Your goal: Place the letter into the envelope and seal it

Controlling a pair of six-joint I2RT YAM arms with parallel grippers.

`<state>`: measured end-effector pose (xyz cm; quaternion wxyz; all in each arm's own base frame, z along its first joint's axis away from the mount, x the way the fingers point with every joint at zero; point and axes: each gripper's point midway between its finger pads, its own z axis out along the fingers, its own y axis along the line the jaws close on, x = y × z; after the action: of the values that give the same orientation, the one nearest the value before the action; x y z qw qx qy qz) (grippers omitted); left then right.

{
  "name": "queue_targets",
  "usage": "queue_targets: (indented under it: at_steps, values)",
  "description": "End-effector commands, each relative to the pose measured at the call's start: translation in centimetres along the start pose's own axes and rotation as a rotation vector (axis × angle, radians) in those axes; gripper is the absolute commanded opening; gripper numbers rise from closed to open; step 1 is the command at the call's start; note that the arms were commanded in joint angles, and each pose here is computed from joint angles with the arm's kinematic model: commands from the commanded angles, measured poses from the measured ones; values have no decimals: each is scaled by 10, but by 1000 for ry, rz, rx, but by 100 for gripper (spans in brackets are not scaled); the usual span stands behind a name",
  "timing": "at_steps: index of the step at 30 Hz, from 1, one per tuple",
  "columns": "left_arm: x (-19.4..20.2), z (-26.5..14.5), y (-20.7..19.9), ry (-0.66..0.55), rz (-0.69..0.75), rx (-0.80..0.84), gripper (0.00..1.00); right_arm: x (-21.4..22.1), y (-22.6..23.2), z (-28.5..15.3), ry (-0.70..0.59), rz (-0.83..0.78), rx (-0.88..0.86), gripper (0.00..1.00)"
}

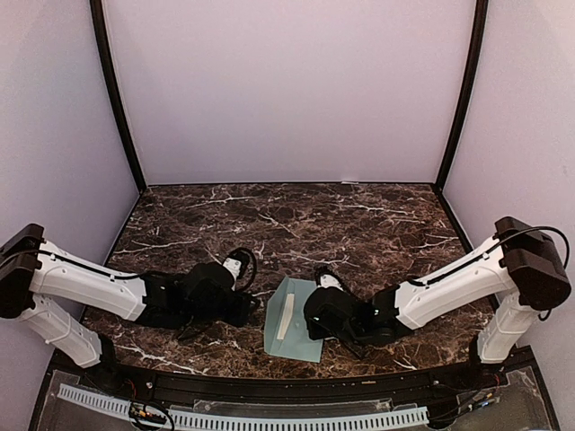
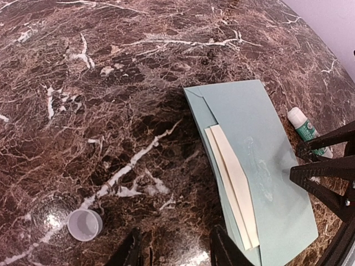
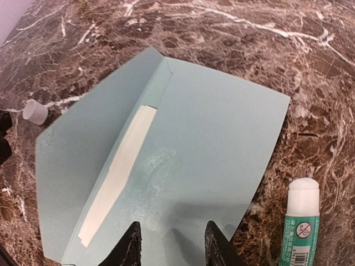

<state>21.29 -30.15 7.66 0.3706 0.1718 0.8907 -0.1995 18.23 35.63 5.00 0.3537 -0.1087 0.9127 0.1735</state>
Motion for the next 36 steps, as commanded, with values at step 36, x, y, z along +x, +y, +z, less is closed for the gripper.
queue_targets:
  at_steps: [36]
  values:
    - [17,49,-58,120,98,216,18,47,-9,33,135,-11,76,30]
